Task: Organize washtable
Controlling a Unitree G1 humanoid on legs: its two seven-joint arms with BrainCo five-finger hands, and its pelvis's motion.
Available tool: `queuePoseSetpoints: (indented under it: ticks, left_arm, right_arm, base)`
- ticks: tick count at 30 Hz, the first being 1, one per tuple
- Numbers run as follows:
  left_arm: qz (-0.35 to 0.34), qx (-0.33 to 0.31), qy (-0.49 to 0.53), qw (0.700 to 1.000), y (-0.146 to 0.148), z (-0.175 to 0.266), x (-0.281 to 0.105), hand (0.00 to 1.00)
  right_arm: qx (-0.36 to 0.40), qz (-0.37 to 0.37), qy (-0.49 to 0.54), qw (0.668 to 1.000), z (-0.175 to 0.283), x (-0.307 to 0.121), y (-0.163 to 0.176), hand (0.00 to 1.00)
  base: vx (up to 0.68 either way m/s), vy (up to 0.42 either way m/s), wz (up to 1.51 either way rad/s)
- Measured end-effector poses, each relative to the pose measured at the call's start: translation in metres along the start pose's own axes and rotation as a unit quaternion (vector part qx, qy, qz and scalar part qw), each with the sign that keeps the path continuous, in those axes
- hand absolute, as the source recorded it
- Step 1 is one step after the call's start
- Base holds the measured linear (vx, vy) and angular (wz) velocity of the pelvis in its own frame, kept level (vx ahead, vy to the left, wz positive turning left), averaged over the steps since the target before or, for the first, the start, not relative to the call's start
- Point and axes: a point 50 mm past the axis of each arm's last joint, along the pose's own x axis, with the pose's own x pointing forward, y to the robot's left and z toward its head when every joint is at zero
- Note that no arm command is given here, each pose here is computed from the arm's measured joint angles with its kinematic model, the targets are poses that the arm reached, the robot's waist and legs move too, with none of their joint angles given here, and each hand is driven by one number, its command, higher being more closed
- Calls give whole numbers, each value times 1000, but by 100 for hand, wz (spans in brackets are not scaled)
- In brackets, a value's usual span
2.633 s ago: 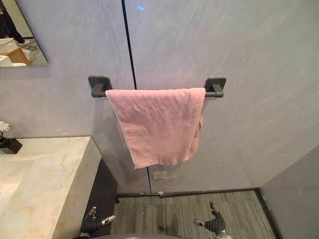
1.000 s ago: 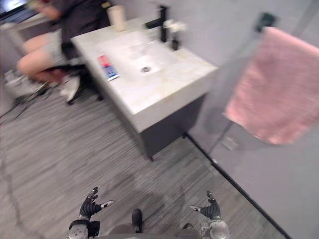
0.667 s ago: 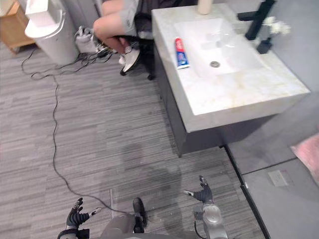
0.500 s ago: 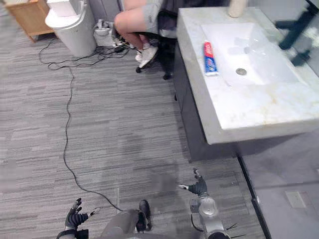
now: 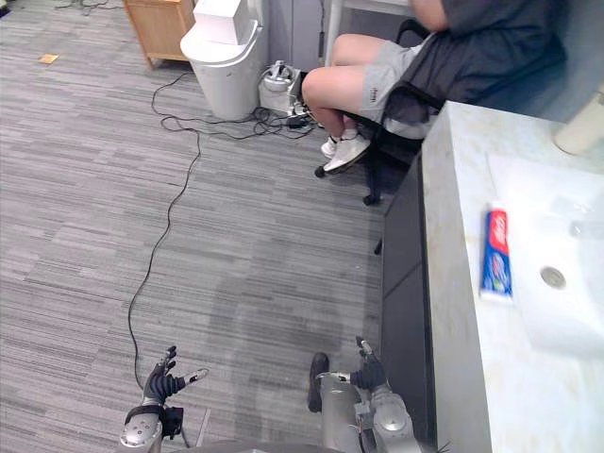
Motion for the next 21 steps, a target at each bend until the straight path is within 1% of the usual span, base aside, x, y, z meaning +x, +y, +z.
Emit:
queuePoseSetpoints:
  ticks: [2, 5, 8, 11, 14, 16, 21]
  left_arm:
    - [-5, -6, 2, 1000, -5, -1, -2, 0]
    - [-6, -15, -28, 999, -9, 13, 0, 0]
    - [-10, -16, -40, 999, -11, 19, 1, 0]
    - [-19, -19, -39, 999, -18, 17, -3, 0]
    - [-29, -24, -31, 999, -25, 10, -12, 0]
    - [-23, -12, -39, 999, -17, 14, -8, 0]
    - [-2, 1, -56, 998, 1, 25, 3, 0]
  right_arm:
    - [9, 0, -7, 1000, 4, 1, 4, 0]
    - [20, -6, -18, 1000, 10, 1, 5, 0]
    - [24, -26, -11, 999, 5, -2, -2, 0]
    - [18, -33, -5, 999, 0, -7, -7, 0]
    - [23, -43, 12, 999, -10, -15, -10, 0]
    - [46, -34, 22, 998, -14, -19, 5, 0]
    - [40, -21, 37, 998, -16, -5, 6, 0]
  base:
    - [592, -144, -83]
    - [510, -93, -79]
    - [472, 92, -97]
    - [433, 236, -137]
    - [528, 383, -158]
    - [477, 352, -152]
    - [293, 254, -158]
